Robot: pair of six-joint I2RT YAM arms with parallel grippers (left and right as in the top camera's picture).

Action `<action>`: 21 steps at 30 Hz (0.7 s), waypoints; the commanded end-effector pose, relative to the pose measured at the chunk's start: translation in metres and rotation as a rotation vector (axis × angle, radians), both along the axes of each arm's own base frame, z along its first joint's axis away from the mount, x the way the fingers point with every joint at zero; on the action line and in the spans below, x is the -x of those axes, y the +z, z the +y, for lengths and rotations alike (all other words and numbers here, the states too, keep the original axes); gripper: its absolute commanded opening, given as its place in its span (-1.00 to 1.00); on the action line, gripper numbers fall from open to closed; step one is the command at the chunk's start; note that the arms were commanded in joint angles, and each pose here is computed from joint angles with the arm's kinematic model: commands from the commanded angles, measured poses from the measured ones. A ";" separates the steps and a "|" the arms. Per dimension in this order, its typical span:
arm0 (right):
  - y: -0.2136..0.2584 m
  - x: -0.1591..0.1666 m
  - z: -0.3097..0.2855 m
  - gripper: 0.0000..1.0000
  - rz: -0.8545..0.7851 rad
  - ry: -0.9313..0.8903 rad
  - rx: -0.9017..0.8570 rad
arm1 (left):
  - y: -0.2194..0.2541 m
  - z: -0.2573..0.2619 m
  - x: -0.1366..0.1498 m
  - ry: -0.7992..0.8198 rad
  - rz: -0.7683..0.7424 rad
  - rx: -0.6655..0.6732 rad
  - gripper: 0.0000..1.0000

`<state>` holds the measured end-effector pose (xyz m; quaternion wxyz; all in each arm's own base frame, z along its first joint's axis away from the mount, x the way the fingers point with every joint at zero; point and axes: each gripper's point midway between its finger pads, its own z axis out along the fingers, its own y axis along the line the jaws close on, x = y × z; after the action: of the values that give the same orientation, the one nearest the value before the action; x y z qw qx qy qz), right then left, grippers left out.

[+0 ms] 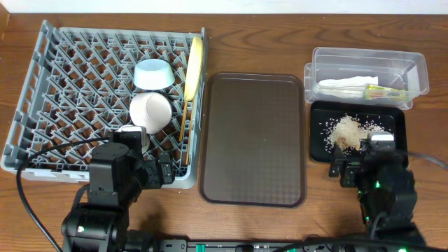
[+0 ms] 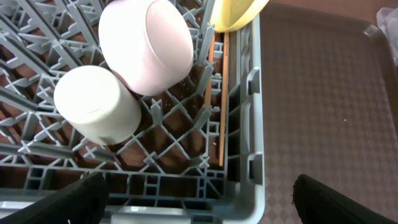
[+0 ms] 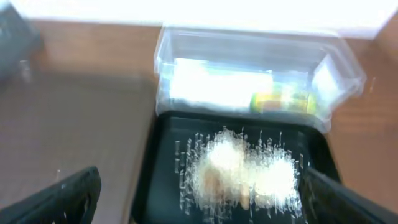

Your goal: Sort waste into correct bins and load items into the dishwasher

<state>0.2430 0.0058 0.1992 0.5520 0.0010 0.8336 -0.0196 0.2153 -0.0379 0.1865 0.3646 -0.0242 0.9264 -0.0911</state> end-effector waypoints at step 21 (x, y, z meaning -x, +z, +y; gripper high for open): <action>0.006 -0.008 0.009 0.99 -0.515 0.076 -0.032 | 0.000 0.001 0.000 -0.001 -0.004 -0.015 0.96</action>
<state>0.2548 0.0183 0.1971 0.7343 -0.0139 0.6782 0.0252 0.2154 -0.0379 0.1863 0.3646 -0.0242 0.9264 -0.0911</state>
